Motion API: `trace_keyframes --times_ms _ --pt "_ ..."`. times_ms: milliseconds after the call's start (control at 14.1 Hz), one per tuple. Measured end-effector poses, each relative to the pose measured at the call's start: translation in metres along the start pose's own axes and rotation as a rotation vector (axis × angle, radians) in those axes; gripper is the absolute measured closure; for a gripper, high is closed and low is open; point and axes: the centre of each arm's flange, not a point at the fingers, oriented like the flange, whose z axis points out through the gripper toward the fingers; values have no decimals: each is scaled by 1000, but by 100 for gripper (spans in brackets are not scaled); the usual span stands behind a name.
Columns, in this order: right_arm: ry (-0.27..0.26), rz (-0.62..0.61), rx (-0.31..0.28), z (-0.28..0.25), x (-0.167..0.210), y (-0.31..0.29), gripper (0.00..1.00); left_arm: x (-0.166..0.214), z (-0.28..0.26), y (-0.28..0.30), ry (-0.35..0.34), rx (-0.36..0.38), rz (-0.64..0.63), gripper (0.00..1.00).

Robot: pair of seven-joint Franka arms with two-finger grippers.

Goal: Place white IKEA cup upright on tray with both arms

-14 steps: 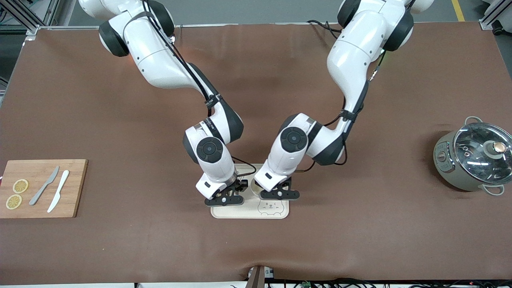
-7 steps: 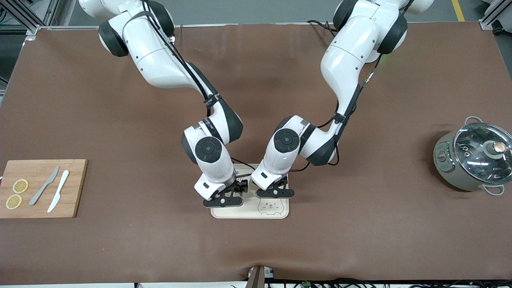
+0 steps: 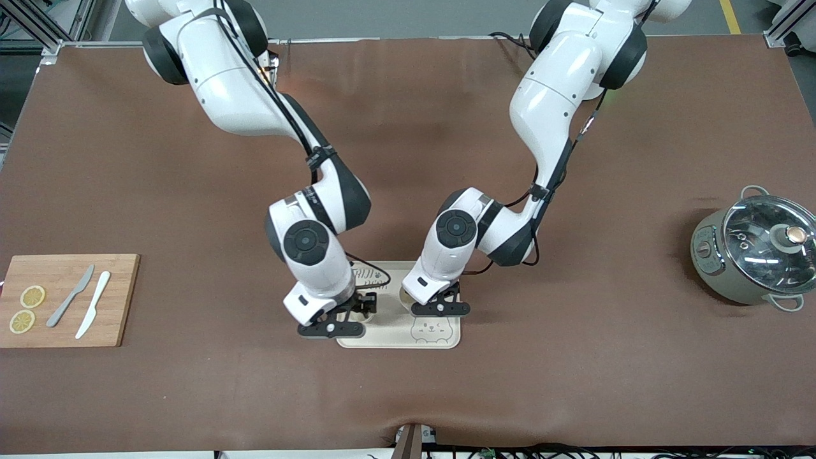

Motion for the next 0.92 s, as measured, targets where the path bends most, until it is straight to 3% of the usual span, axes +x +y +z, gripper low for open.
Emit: trace_keyframes --times_ms 71,284,639,923 --pt "6 19 1 -9 8 12 22 1 0 0 2 0 -13 81" --pt "29 63 4 -33 32 53 0 10 -14 -1 16 -7 -36 51" --pt "-11 105 -32 -70 58 130 0 51 -83 -32 10 20 -64 1" --pt "-35 122 -45 -114 70 187 0 107 -164 -109 20 44 4 0"
